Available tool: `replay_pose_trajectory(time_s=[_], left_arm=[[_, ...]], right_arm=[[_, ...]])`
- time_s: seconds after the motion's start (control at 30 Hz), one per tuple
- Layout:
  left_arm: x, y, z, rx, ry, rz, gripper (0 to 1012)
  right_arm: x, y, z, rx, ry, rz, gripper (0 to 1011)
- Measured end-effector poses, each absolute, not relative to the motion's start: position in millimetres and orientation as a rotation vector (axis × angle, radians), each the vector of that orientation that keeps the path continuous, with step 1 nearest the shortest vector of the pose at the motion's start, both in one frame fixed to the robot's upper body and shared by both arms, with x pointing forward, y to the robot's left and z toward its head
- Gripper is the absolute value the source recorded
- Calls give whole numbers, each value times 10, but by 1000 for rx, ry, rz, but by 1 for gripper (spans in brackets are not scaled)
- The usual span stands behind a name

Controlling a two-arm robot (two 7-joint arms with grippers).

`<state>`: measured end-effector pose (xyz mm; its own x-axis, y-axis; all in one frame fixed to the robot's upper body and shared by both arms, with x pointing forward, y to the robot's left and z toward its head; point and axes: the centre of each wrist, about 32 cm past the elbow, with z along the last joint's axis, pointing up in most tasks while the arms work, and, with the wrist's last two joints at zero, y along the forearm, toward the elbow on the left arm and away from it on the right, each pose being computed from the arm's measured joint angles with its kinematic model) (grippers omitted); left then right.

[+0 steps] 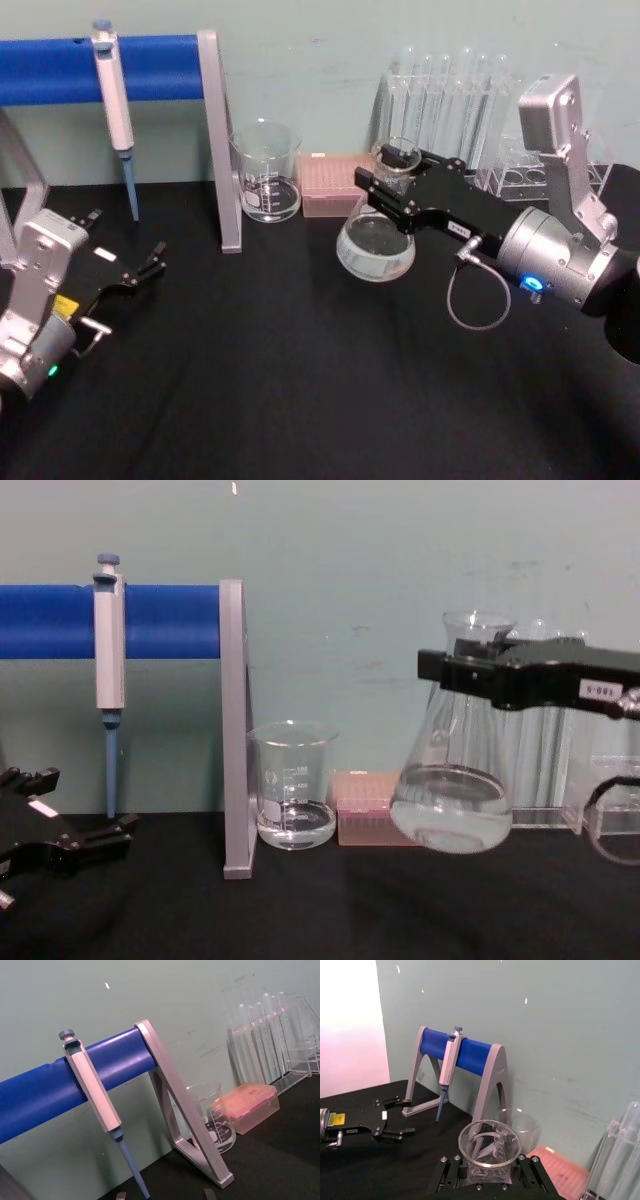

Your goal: Grasp the erlenmeyer flask with one hand, shake it three times, then place it back.

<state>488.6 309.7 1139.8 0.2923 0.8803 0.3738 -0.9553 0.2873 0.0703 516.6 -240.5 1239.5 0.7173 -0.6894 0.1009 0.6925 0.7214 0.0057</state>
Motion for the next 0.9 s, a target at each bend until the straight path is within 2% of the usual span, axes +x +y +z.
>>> replay_pose_trajectory(time_s=[0.9], left_arm=[[4886,3097,11398,304,-285,1248,1001]], right_arm=[[5163,-2417,12422,-17,-112,-758,449]])
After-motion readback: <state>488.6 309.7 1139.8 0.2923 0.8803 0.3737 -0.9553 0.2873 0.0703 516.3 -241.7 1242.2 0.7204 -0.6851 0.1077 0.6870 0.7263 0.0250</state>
